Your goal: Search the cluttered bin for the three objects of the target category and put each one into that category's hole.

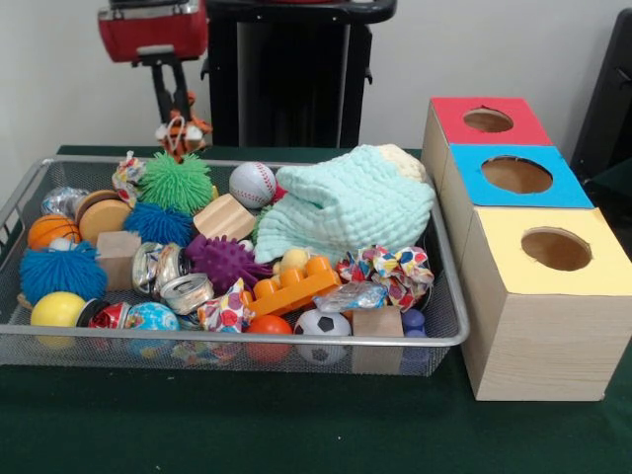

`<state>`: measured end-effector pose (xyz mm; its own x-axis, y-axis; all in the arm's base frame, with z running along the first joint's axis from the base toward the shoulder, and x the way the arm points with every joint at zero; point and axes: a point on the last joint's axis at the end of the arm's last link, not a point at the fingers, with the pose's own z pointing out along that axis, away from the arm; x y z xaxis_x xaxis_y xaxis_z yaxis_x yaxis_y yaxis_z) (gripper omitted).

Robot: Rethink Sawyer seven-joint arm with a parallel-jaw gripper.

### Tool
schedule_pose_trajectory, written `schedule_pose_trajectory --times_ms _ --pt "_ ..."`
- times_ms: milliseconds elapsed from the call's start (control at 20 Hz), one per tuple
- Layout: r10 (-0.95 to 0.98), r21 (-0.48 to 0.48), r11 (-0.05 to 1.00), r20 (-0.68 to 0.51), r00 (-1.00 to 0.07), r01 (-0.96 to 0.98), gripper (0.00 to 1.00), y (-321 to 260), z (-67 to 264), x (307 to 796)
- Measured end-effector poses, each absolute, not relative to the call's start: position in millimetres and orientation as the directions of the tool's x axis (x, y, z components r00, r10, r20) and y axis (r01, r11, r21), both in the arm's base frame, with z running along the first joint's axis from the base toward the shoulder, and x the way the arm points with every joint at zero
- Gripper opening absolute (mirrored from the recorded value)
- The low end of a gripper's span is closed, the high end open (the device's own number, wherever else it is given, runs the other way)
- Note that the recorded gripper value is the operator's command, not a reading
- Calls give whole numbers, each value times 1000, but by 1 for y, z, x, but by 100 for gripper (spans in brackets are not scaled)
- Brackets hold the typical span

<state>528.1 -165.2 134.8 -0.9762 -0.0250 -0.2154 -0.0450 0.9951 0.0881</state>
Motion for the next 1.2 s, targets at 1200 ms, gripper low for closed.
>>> schedule_pose_trajectory --times_ms 1200 --pt "231 139 968 -179 -956 208 0 66 172 439"
